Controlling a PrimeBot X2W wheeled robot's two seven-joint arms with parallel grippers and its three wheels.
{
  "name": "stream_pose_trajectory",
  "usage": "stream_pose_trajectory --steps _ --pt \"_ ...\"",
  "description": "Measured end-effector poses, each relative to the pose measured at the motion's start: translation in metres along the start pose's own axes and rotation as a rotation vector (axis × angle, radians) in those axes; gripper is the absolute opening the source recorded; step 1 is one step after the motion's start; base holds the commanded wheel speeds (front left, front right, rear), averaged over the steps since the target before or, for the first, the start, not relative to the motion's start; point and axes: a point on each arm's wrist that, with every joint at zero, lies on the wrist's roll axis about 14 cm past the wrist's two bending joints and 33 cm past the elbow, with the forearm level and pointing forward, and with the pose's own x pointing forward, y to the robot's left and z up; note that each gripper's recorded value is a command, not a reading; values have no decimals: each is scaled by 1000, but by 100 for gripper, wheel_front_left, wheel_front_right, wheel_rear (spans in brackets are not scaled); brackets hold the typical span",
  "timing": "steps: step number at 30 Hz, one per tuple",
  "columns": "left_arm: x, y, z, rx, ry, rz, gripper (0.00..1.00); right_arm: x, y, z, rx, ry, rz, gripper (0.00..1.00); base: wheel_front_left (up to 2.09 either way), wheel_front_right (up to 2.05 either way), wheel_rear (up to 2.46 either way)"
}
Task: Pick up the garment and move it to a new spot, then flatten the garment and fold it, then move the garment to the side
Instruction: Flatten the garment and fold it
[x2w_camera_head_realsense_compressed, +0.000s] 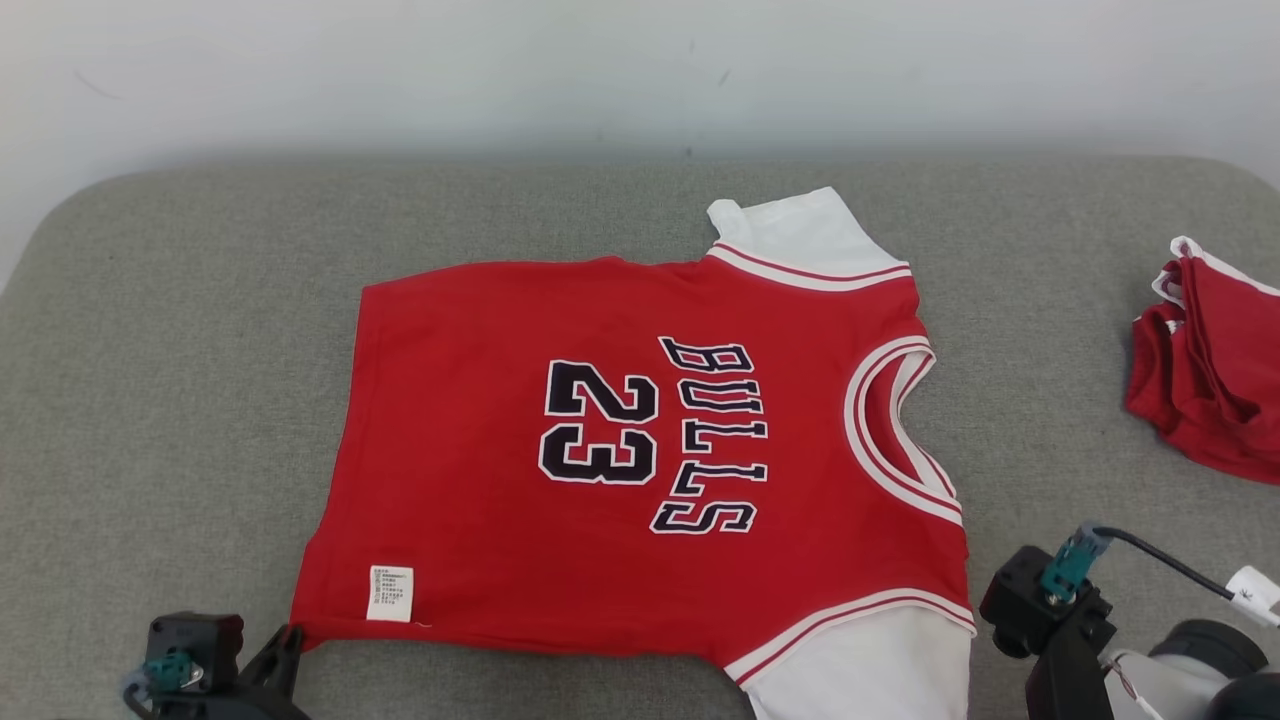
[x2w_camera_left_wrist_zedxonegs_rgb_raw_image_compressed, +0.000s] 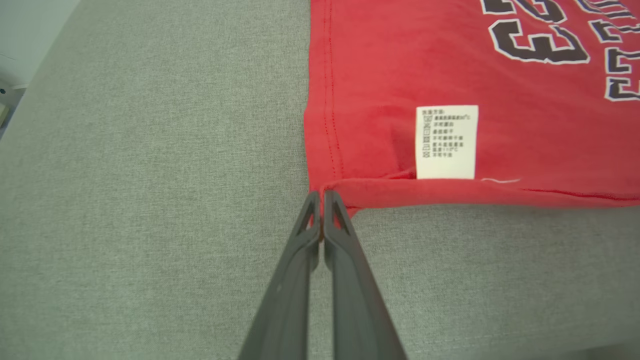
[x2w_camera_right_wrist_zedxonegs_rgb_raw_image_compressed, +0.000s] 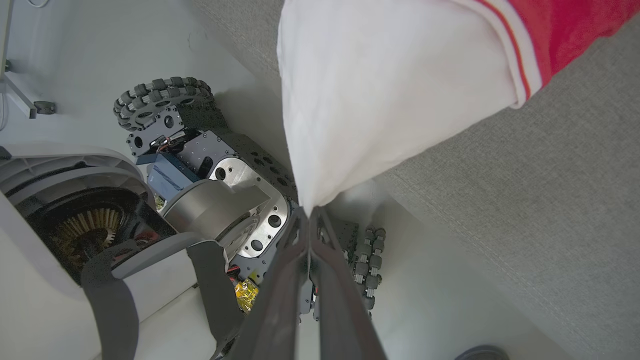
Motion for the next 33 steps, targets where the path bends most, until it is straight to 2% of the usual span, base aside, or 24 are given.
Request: stream_pose_trajectory --steps 11,21,28,33 --pt "15 -3 31 -8 -54 -14 0 -4 -9 50 -80 -156 -35 0 0 0 0" --pt "45 -4 65 50 -105 -33 0 -3 -35 101 -137 -268 -88 0 0 0 0" --pt "68 0 83 91 -130 -31 0 -8 -72 142 -179 -368 -214 0 0 0 0" --pt "82 1 88 85 -141 -24 0 -5 -91 166 -185 -427 -255 0 0 0 0"
